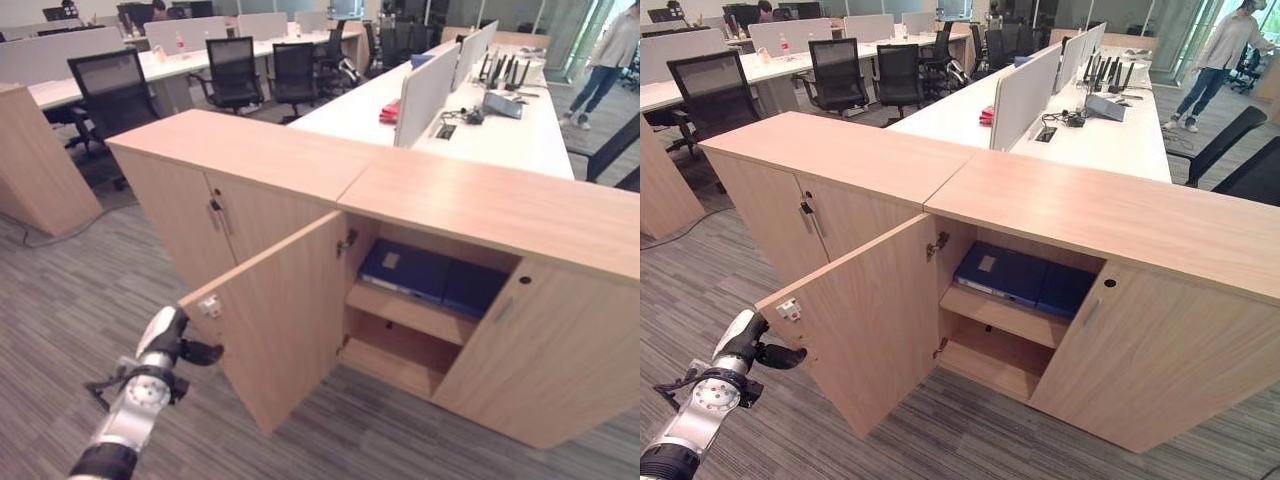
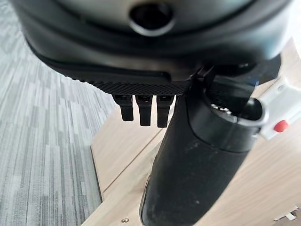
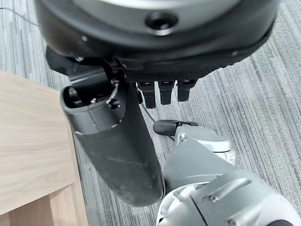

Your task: Put the empty folder in the office cabinet

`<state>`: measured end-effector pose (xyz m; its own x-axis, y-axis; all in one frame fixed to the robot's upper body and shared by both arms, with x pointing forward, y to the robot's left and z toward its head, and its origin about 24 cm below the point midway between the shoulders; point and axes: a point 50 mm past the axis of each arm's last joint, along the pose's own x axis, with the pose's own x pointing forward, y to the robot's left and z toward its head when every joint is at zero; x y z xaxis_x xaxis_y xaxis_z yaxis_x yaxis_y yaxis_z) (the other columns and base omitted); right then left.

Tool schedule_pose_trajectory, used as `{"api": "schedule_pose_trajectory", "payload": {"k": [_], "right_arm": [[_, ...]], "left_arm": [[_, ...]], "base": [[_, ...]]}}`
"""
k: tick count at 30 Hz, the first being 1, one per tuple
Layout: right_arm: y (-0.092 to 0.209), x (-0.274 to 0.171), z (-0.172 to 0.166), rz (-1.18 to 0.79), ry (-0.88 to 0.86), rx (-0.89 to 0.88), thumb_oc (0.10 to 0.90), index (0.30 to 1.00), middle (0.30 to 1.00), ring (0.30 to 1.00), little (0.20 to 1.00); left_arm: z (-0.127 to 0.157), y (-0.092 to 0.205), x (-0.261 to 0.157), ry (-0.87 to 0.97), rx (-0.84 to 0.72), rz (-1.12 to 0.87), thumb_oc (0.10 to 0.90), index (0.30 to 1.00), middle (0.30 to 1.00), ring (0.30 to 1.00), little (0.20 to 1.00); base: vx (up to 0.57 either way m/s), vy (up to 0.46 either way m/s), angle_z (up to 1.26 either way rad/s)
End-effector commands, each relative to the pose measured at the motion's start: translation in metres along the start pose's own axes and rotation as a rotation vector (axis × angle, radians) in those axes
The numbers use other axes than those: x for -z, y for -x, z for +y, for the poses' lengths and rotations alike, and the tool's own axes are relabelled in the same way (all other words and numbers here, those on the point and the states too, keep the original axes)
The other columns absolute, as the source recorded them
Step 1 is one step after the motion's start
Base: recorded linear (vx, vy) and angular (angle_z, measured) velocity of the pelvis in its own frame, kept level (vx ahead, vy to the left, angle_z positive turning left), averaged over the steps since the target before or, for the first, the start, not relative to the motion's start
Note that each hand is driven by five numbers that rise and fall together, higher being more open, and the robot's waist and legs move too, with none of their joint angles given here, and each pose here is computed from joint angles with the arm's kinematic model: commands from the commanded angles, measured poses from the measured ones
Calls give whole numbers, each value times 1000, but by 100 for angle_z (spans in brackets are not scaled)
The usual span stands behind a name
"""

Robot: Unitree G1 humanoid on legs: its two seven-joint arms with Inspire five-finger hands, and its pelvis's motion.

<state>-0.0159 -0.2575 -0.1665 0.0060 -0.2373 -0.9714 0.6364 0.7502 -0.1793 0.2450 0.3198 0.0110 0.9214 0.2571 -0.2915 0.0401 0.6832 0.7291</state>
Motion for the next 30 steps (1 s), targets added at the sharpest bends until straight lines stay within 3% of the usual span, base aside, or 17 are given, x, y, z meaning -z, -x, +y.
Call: {"api": "schedule_pose_trajectory", "payload": {"k": [1,3,6,10,11,12,15,17,20,30], "right_arm": [[2,-20,-17,-22,10,54,800,900,900,900,900],[1,-20,-12,-26,10,43,800,900,900,900,900],[1,-15,-5,-18,-2,16,800,900,900,900,900],[0,-8,1,8,-18,-2,800,900,900,900,900],[0,-8,0,9,-19,-1,800,900,900,900,900],[0,-7,5,13,-15,-10,800,900,900,900,900],[0,-7,13,12,-16,-22,800,900,900,900,900],[-1,-8,17,12,-6,-29,800,900,900,900,900],[-1,-15,30,-7,47,-53,800,900,900,900,900],[0,-15,43,1,45,-89,800,900,900,900,900]], "left_arm": [[35,-15,-102,10,-100,-435,800,900,900,900,900],[33,-8,-127,-7,-72,-543,800,900,900,900,900],[24,24,-172,-88,10,-801,800,900,900,900,900],[-11,64,-192,127,305,-978,800,900,900,900,900],[-11,64,-191,130,309,-978,800,900,900,900,900],[-29,81,-203,230,460,-1047,800,900,900,900,900],[-47,95,-220,242,538,-1134,800,900,900,900,900],[-54,97,-228,202,542,-1167,800,900,900,900,900],[-82,98,-238,256,699,-1140,800,900,900,900,900],[-93,103,-249,306,788,-1155,800,900,900,900,900]], "base": [[0,0,0],[-13,-16,1],[-24,-32,7],[-20,-9,12],[-23,0,15],[-24,1,14],[-18,-4,3],[-18,-9,1],[-44,-6,9],[-29,-45,-8]]}}
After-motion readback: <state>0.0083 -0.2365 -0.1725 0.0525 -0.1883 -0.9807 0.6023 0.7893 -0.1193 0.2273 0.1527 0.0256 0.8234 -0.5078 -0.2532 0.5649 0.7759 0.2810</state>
